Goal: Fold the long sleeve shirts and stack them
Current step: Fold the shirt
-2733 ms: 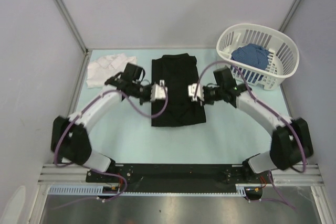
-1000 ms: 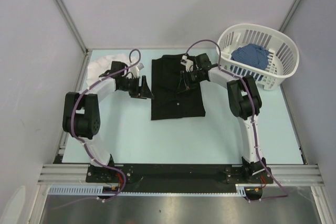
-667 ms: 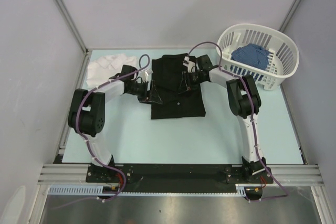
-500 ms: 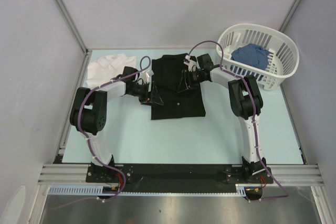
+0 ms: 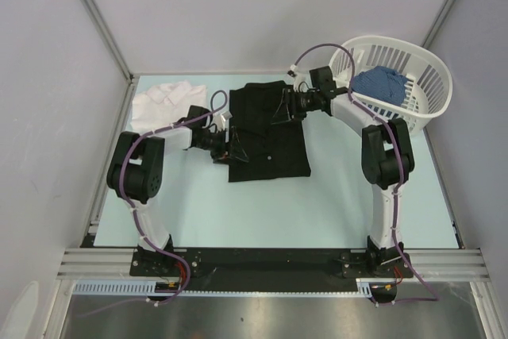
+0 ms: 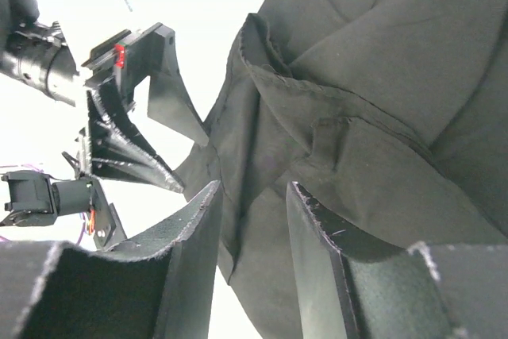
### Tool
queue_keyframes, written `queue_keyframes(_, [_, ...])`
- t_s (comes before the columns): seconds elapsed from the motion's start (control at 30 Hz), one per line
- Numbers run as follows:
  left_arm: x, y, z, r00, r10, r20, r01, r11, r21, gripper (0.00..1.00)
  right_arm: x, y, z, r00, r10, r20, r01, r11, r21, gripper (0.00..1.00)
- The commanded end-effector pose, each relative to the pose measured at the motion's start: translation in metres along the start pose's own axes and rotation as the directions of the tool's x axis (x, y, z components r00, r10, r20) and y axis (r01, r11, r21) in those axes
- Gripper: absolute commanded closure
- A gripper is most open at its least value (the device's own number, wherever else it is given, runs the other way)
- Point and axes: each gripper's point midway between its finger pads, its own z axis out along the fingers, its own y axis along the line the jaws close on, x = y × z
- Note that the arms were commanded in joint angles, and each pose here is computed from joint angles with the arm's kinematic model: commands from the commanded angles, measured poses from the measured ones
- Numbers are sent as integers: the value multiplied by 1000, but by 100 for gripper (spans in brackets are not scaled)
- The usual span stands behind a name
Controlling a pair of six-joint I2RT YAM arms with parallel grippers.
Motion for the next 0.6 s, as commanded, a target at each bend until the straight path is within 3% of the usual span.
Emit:
queue_keyframes(0.0, [-21,-10,9,998,40,48,-41,999,24,30,-8,3,-26,1000,-10,25,10,1000,5,56])
queue_keyframes(0.3, [-90,-69,10,965,171,199,-202,969,146,40,-12,-14,-54,999,-5,48,2,999,54,54])
queue_keyframes(0.57, [-161,-64,27,934,201,295,-238,967,93,39,-7,-20,-80,999,5,49,-9,997,77,51])
